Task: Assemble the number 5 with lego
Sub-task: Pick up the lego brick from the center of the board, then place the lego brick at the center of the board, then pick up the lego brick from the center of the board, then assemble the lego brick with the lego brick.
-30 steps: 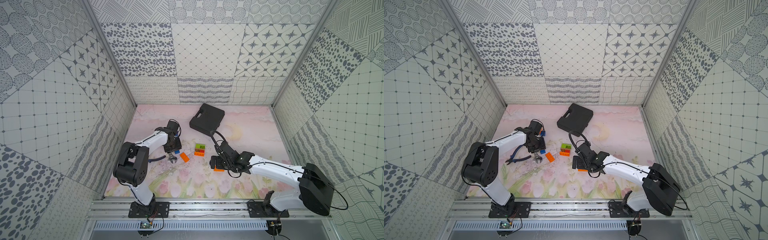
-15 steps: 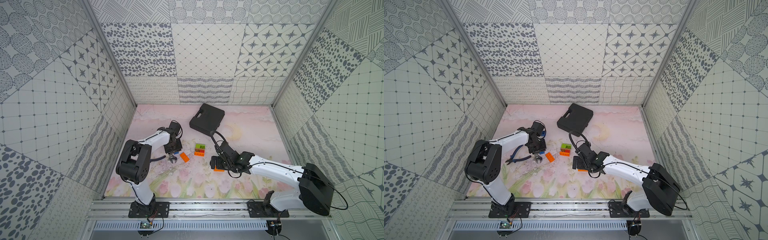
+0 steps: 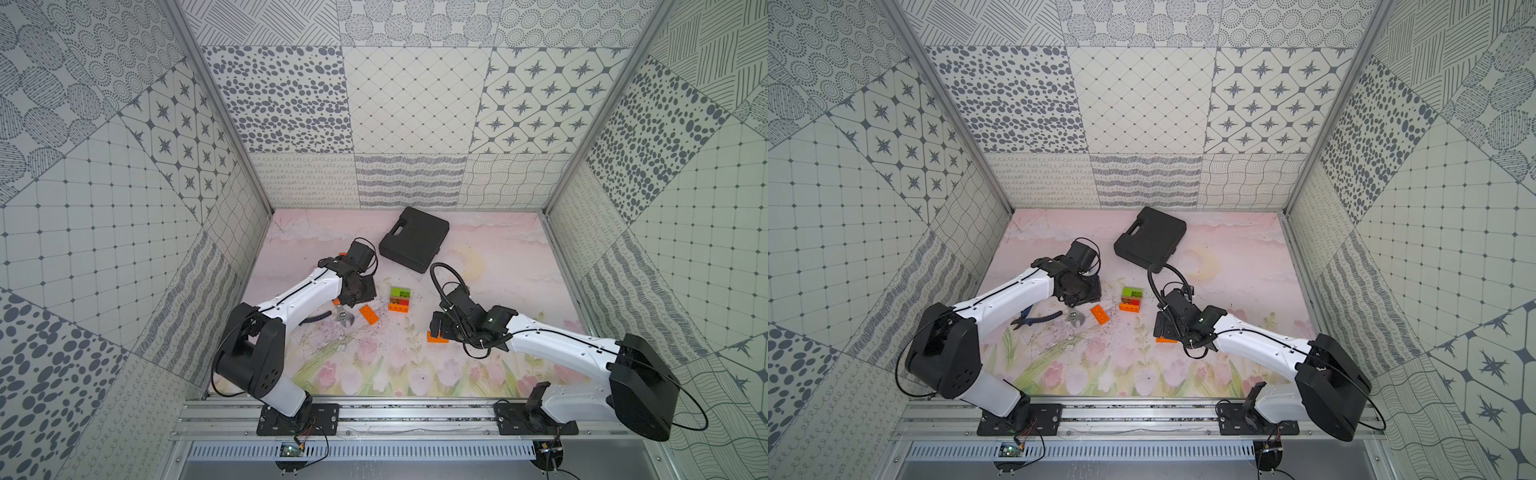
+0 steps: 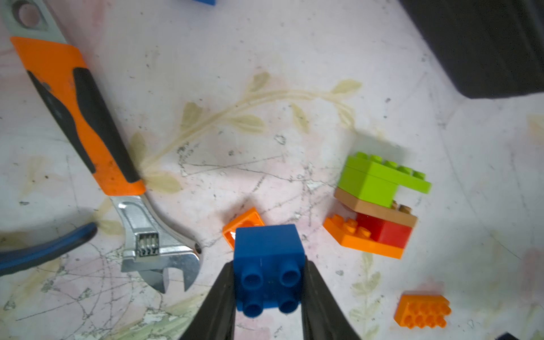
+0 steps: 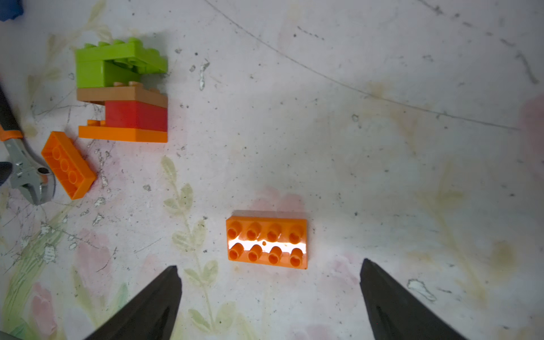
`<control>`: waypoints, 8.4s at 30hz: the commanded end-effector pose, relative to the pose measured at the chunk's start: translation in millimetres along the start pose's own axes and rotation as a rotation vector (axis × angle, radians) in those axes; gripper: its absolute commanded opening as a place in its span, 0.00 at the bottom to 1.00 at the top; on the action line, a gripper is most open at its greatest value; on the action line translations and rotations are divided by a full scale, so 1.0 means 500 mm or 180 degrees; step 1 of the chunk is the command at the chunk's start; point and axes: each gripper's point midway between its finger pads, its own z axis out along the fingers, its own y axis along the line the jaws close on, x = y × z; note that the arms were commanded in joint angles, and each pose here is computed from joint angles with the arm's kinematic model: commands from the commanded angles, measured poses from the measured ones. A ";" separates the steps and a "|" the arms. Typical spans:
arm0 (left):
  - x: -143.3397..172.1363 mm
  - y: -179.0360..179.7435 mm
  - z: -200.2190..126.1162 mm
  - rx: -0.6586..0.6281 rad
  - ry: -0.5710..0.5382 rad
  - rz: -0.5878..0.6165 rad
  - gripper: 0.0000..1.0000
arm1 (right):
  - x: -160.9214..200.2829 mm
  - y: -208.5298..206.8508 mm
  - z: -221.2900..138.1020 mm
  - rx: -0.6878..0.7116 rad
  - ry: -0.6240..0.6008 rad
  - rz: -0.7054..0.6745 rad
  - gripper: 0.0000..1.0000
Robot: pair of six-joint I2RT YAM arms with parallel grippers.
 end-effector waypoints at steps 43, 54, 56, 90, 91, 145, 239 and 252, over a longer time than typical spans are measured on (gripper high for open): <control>0.248 -0.356 0.077 0.0225 0.0483 0.1036 0.22 | 0.005 -0.187 -0.017 0.0266 -0.0190 0.0880 0.99; 0.240 -0.427 0.149 0.0142 0.0615 0.1069 0.24 | 0.009 -0.228 -0.034 0.0130 -0.0299 0.1209 0.93; 0.238 -0.433 0.160 0.0115 0.0621 0.1079 0.25 | 0.012 -0.229 -0.033 0.0061 -0.0328 0.1256 0.92; 0.091 -0.172 -0.117 0.0972 -0.1401 0.0480 0.72 | -0.073 -0.035 0.058 0.0397 0.0329 0.0381 0.66; 0.091 -0.160 -0.122 0.1012 -0.1441 0.0482 0.75 | -0.075 -0.038 0.064 0.0465 0.0331 0.0369 0.65; 0.132 -0.107 -0.084 0.1063 -0.1159 0.0470 0.93 | 0.075 -0.014 0.092 0.0512 0.1199 -0.0712 0.29; 0.123 -0.150 -0.076 0.1011 -0.0941 0.0598 0.92 | 0.018 0.043 0.055 0.0439 0.1050 -0.0683 0.51; 0.123 -0.151 -0.076 0.1009 -0.0938 0.0606 0.92 | 0.021 0.037 0.079 0.0562 0.1060 -0.0730 0.39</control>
